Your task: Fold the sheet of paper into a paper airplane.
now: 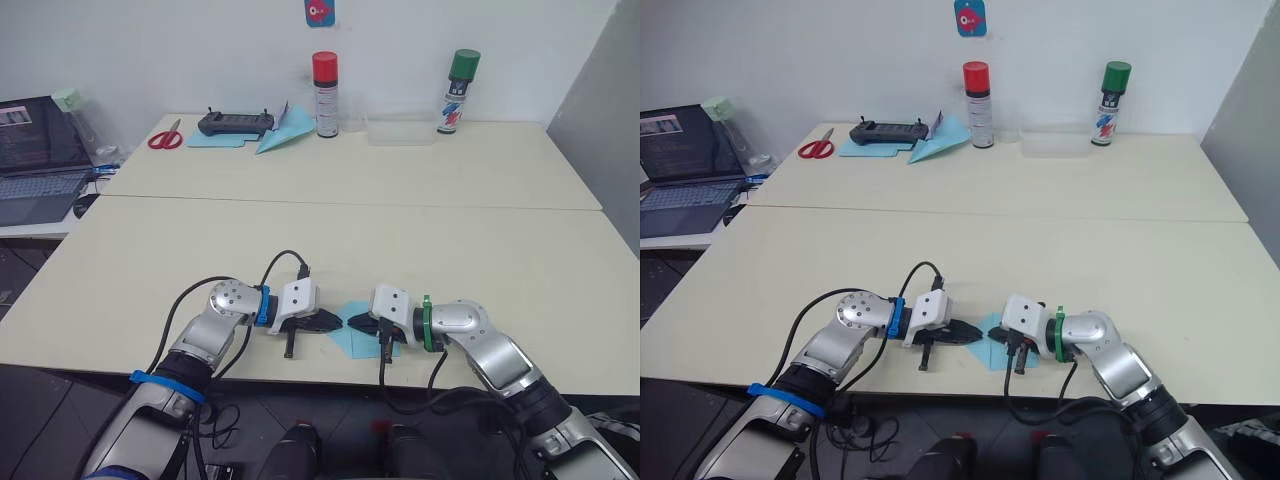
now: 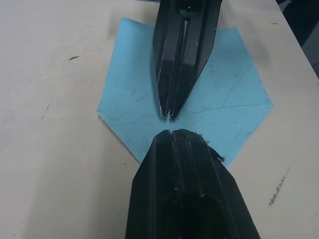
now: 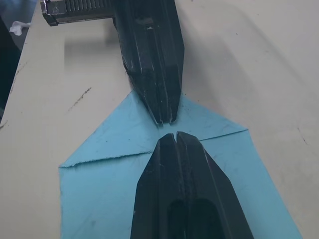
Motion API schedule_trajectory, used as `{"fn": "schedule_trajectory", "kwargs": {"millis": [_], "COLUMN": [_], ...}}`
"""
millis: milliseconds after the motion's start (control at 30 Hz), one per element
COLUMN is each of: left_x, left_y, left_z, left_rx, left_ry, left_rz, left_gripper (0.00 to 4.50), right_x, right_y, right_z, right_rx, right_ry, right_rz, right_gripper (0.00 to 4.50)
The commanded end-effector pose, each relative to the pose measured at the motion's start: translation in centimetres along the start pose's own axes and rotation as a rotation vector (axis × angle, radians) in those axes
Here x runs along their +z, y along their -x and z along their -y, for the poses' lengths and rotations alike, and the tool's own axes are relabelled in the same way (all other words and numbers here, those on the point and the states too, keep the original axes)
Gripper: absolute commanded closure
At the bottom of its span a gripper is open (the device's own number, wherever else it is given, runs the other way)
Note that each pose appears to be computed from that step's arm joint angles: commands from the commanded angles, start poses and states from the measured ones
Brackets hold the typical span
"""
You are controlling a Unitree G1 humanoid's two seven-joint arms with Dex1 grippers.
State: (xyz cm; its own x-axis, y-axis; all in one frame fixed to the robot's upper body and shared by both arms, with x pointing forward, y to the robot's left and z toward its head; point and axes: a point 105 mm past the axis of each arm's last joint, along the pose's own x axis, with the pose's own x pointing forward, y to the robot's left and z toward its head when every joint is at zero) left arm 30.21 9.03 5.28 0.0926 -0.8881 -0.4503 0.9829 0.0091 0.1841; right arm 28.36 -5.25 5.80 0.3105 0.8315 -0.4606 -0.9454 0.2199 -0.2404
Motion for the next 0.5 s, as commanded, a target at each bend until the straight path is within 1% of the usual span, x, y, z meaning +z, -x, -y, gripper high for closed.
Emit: {"fn": "schedule_trajectory", "kwargs": {"millis": [33, 200, 333, 500], "left_x": [-3.8, -3.8, -4.2, -4.2], "left_y": [0.3, 0.3, 0.2, 0.2], "left_z": [0.8, 0.7, 0.6, 0.8], "left_rx": [0.002, 0.000, 0.007, -0.003], "left_ry": [0.113, 0.123, 0.134, 0.137], "left_rz": [-0.131, -0.128, -0.133, -0.135], "left_gripper": [4.50, 4.50, 4.50, 4.50], "right_x": [-2.4, -3.8, -4.5, -4.8], "right_y": [1.1, 2.1, 3.1, 4.0], "right_z": [-0.5, -1.3, -0.8, -0.4], "right_rx": [-0.014, -0.052, -0.129, -0.175], "right_ry": [-0.032, -0.106, -0.150, -0.200], "right_rz": [-0.089, -0.121, -0.138, -0.142], "right_gripper": [4.47, 4.47, 4.47, 4.47]}}
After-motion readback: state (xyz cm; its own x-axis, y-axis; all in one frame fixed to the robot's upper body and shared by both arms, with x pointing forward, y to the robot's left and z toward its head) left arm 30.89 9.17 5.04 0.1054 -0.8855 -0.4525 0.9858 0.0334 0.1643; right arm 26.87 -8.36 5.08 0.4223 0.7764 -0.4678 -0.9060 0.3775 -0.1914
